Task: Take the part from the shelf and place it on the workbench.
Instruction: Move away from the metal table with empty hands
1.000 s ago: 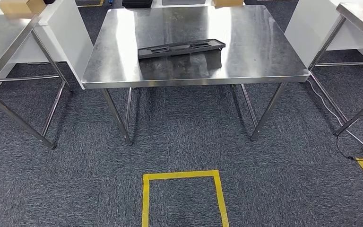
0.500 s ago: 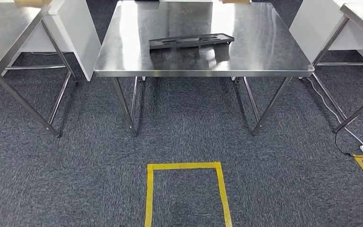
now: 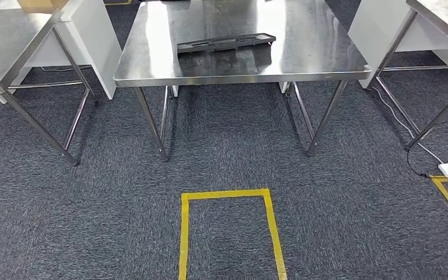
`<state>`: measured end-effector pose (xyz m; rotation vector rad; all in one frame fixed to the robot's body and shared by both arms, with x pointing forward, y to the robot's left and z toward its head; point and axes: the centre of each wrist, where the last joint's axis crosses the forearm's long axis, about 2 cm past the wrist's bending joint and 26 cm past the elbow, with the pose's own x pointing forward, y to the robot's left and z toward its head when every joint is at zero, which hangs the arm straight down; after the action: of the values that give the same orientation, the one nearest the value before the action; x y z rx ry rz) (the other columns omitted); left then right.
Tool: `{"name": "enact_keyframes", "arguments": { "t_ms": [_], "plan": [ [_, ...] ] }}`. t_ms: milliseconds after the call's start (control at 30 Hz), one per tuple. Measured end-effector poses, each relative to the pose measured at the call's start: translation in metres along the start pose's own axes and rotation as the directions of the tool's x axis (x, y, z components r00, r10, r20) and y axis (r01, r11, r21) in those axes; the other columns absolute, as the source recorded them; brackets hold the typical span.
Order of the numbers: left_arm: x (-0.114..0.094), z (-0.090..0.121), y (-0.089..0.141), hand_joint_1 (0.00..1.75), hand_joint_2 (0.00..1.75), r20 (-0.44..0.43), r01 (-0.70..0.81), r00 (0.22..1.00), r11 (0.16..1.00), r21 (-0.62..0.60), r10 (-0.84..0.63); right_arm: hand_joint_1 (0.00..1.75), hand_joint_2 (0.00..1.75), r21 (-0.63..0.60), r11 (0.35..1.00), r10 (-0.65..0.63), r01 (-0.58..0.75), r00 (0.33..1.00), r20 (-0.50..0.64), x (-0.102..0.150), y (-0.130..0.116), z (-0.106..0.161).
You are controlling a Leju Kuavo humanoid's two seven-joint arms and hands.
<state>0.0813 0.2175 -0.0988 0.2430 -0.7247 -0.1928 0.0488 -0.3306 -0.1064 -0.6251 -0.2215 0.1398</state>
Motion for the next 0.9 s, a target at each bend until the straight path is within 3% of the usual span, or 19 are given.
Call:
{"name": "enact_keyframes", "arguments": {
  "t_ms": [900],
  "plan": [
    [0.0032,-0.0016,-0.0004,0.00,0.00,0.008,-0.005,1.000,1.000,-0.001,0.005,0.00,0.00,-0.002,1.000,0.007,-0.007,1.000,0.005,-0.0017,-0.0018,-0.0010]
  ]
}}
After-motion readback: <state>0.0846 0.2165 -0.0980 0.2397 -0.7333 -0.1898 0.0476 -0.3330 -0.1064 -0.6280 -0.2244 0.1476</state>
